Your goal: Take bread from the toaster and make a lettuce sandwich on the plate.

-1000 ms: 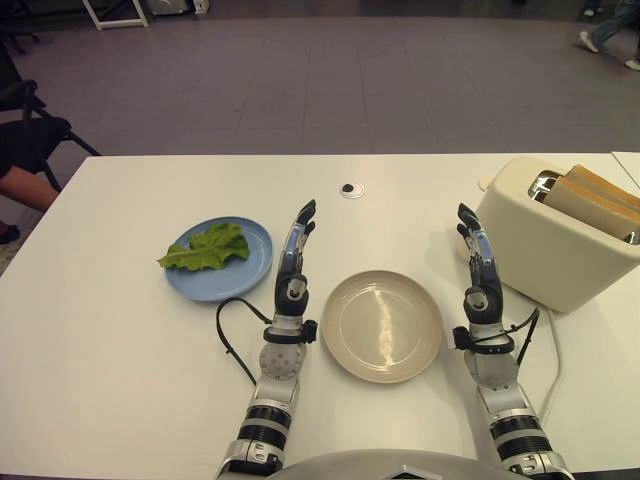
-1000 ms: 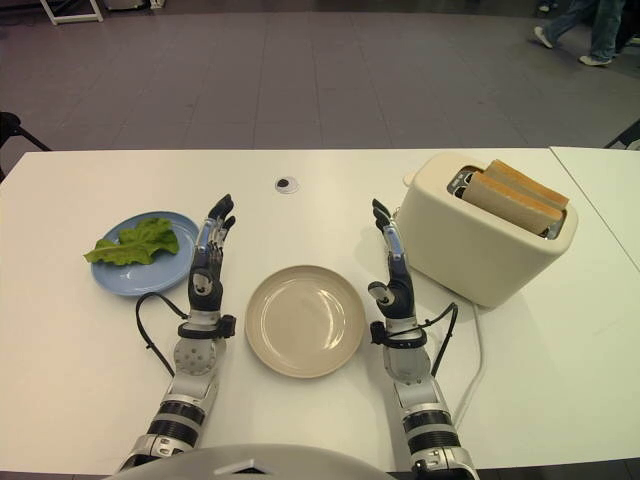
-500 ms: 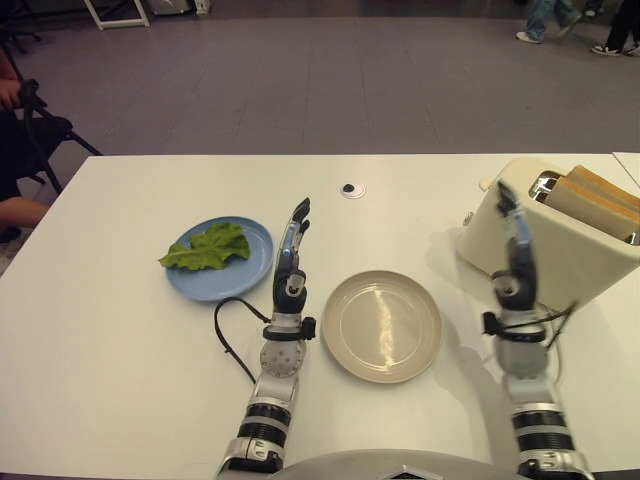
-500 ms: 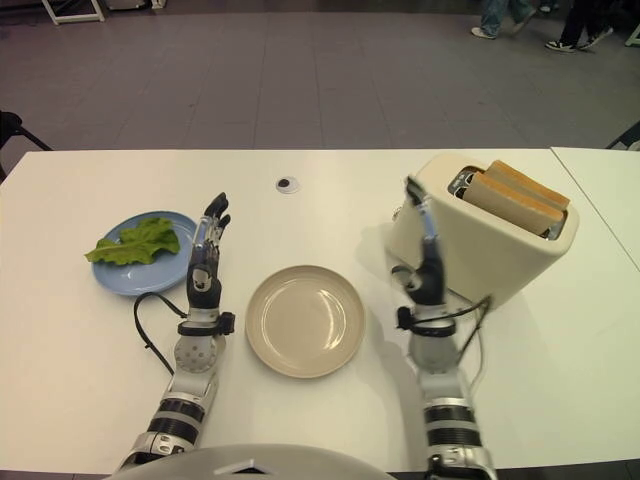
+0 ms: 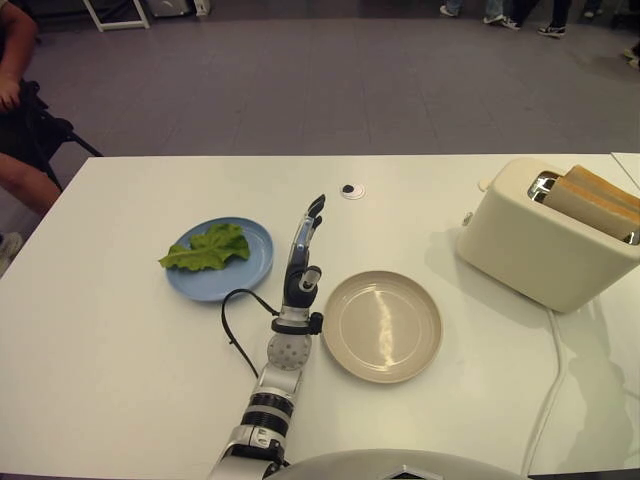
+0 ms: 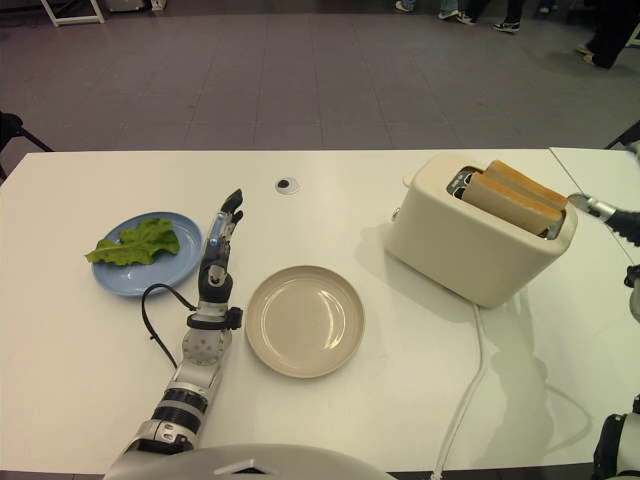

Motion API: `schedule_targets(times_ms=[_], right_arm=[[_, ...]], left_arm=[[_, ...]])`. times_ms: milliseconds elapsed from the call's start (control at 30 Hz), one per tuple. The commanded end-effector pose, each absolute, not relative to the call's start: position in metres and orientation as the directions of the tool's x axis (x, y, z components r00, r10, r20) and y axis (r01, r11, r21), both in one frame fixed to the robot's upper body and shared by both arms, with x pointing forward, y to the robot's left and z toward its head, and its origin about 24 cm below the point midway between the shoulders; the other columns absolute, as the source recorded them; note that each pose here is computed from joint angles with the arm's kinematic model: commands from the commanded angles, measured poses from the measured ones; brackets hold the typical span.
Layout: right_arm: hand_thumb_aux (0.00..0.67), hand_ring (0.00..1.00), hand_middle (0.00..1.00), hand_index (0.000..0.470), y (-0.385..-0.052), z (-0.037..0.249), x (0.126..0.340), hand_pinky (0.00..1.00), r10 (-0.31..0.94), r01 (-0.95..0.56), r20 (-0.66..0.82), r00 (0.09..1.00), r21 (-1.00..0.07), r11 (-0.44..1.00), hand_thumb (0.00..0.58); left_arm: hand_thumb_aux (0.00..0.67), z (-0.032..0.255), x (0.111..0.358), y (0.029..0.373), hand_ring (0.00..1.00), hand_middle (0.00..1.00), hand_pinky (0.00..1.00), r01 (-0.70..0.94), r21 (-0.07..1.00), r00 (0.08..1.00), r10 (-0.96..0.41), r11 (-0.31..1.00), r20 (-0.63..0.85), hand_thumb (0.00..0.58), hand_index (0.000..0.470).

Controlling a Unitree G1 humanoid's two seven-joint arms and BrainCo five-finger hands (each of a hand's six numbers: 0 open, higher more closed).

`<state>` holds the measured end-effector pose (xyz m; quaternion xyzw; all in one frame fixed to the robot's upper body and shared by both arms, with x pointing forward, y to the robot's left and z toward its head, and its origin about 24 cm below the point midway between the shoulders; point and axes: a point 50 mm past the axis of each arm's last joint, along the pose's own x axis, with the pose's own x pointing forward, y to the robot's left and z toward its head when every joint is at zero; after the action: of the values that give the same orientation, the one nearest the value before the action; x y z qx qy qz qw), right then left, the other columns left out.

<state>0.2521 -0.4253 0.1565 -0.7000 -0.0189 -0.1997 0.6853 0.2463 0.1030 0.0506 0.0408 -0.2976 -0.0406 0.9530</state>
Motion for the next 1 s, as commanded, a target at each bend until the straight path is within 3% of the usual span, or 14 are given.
schedule_targets(times_ms=[33, 233, 433, 467, 500, 533, 567, 600, 667, 733, 867, 1000], right_arm=[[0.000, 0.00, 0.00, 0.000, -0.427, 0.158, 0.263, 0.00, -0.261, 0.245, 0.265, 0.928, -0.964, -0.106, 0.000], [0.000, 0.00, 0.00, 0.000, -0.419, 0.152, 0.273, 0.00, -0.232, 0.221, 0.238, 0.943, -0.971, -0.095, 0.000], [0.000, 0.00, 0.00, 0.000, -0.386, 0.155, 0.284, 0.00, 0.001, 0.253, 0.254, 0.967, -0.964, -0.079, 0.000], [0.029, 0.00, 0.00, 0.020, -0.383, 0.156, 0.285, 0.00, 0.020, 0.259, 0.258, 0.966, -0.963, -0.075, 0.049], [0.447, 0.00, 0.00, 0.313, -0.381, 0.157, 0.285, 0.00, 0.030, 0.265, 0.263, 0.964, -0.962, -0.073, 0.516], [0.670, 0.00, 0.00, 0.470, -0.380, 0.158, 0.286, 0.00, 0.035, 0.268, 0.266, 0.963, -0.961, -0.074, 0.580], [0.670, 0.07, 0.07, 0.470, -0.379, 0.157, 0.286, 0.07, 0.036, 0.270, 0.268, 0.963, -0.960, -0.075, 0.580], [0.670, 0.24, 0.24, 0.470, -0.379, 0.157, 0.285, 0.24, 0.033, 0.274, 0.272, 0.962, -0.959, -0.077, 0.580], [0.670, 0.93, 0.93, 0.470, -0.379, 0.158, 0.285, 0.93, 0.023, 0.290, 0.289, 0.957, -0.954, -0.078, 0.580], [0.670, 0.97, 0.97, 0.470, -0.379, 0.159, 0.285, 0.97, 0.020, 0.306, 0.306, 0.952, -0.949, -0.080, 0.580], [0.670, 0.97, 0.97, 0.470, -0.379, 0.170, 0.286, 0.97, 0.013, 0.406, 0.406, 0.914, -0.911, -0.075, 0.580], [0.670, 0.97, 0.97, 0.470, -0.378, 0.207, 0.277, 0.97, 0.015, 0.684, 0.684, 0.729, -0.728, -0.036, 0.580]], left_arm=[[0.000, 0.038, 0.242, 0.104, 0.00, 0.00, 0.00, 0.065, 0.125, 0.845, -0.121, 0.990, 0.522, 0.000, 0.000], [0.000, 0.038, 0.240, 0.101, 0.00, 0.00, 0.00, 0.082, 0.126, 0.841, -0.137, 0.989, 0.524, 0.000, 0.000], [0.000, 0.038, 0.239, 0.100, 0.00, 0.00, 0.00, 0.093, 0.131, 0.839, -0.149, 0.987, 0.523, 0.000, 0.000], [0.000, 0.038, 0.239, 0.100, 0.00, 0.00, 0.00, 0.097, 0.133, 0.840, -0.153, 0.986, 0.520, 0.000, 0.000], [0.000, 0.038, 0.238, 0.099, 0.00, 0.00, 0.00, 0.102, 0.137, 0.840, -0.160, 0.985, 0.519, 0.000, 0.000], [0.000, 0.037, 0.238, 0.098, 0.00, 0.00, 0.00, 0.107, 0.142, 0.839, -0.165, 0.984, 0.518, 0.000, 0.000], [0.000, 0.037, 0.238, 0.098, 0.00, 0.00, 0.00, 0.111, 0.146, 0.839, -0.171, 0.983, 0.517, 0.000, 0.000], [0.000, 0.037, 0.238, 0.097, 0.00, 0.00, 0.00, 0.115, 0.150, 0.838, -0.177, 0.982, 0.517, 0.000, 0.000], [0.000, 0.037, 0.238, 0.097, 0.00, 0.00, 0.00, 0.118, 0.156, 0.837, -0.183, 0.981, 0.516, 0.000, 0.000], [0.000, 0.037, 0.237, 0.097, 0.00, 0.00, 0.00, 0.120, 0.158, 0.837, -0.186, 0.980, 0.515, 0.000, 0.000], [0.000, 0.036, 0.237, 0.096, 0.00, 0.00, 0.00, 0.122, 0.162, 0.838, -0.189, 0.979, 0.512, 0.000, 0.000], [0.000, 0.036, 0.238, 0.098, 0.00, 0.00, 0.00, 0.114, 0.163, 0.840, -0.183, 0.980, 0.510, 0.000, 0.000]])
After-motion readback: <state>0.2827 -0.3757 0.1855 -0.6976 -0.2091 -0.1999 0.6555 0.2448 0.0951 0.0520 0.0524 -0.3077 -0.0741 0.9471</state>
